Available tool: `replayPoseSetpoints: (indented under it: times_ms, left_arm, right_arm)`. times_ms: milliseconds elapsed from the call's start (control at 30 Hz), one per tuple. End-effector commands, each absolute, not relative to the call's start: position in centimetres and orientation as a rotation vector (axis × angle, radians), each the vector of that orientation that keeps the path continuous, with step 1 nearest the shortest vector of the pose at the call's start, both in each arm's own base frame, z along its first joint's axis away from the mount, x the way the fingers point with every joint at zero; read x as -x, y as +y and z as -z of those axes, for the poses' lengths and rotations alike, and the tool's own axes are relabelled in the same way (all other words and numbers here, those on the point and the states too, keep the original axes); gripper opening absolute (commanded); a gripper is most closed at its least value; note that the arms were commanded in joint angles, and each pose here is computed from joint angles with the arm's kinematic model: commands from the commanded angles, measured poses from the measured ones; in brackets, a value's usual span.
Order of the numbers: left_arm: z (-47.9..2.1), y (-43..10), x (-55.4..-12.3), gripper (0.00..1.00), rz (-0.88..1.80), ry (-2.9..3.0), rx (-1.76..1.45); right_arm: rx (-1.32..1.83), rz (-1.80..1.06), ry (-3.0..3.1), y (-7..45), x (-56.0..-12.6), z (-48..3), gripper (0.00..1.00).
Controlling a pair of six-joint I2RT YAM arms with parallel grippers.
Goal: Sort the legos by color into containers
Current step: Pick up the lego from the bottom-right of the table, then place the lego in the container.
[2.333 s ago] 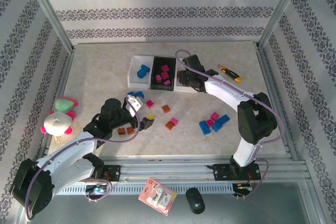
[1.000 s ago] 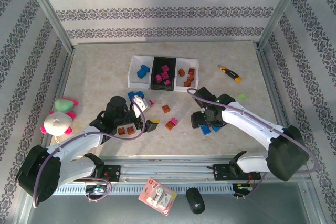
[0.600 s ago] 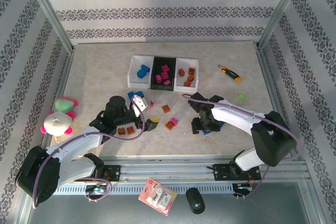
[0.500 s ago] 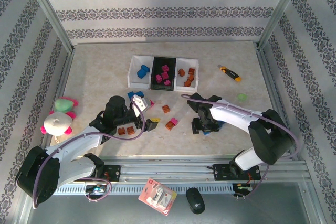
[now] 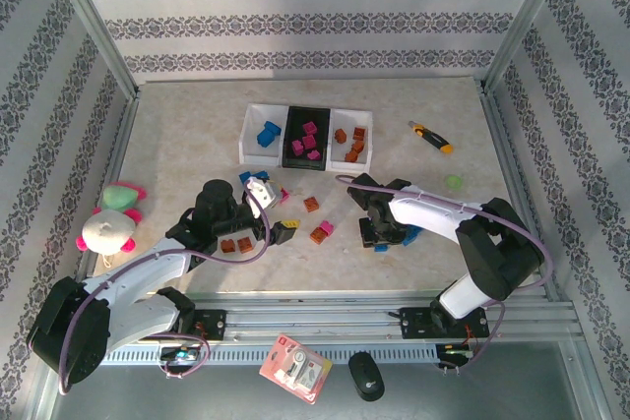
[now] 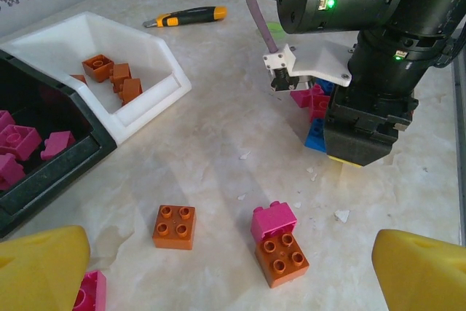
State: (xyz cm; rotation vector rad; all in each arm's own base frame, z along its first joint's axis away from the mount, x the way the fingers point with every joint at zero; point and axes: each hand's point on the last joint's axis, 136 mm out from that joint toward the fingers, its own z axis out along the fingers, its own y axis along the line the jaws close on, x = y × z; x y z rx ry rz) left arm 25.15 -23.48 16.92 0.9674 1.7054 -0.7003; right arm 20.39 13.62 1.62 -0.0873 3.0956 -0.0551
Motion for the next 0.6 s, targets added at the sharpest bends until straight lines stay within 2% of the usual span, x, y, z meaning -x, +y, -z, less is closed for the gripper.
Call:
replayPoseSetpoints:
  times_ms: [0, 300, 567]
  left_arm:
    - [-18.3, -23.7, -25.2, 0.99, 0.688, 1.645, -0.96]
    - [-18.2, -22.2, -25.3, 0.99, 0.65, 1.705, -0.859]
    - [-17.2, -18.1, -25.8, 0.99, 0.472, 1.833, -0.659]
  right_arm:
    - [0.133, 0.036, 3.067, 14.6, -21.0, -2.3, 0.38]
    - [0.222, -0.119, 2.903, 18.7, -24.3, -6.7, 0.29]
    - [0.294, -0.338, 2.585, 26.4, -33.3, -12.4, 0.25]
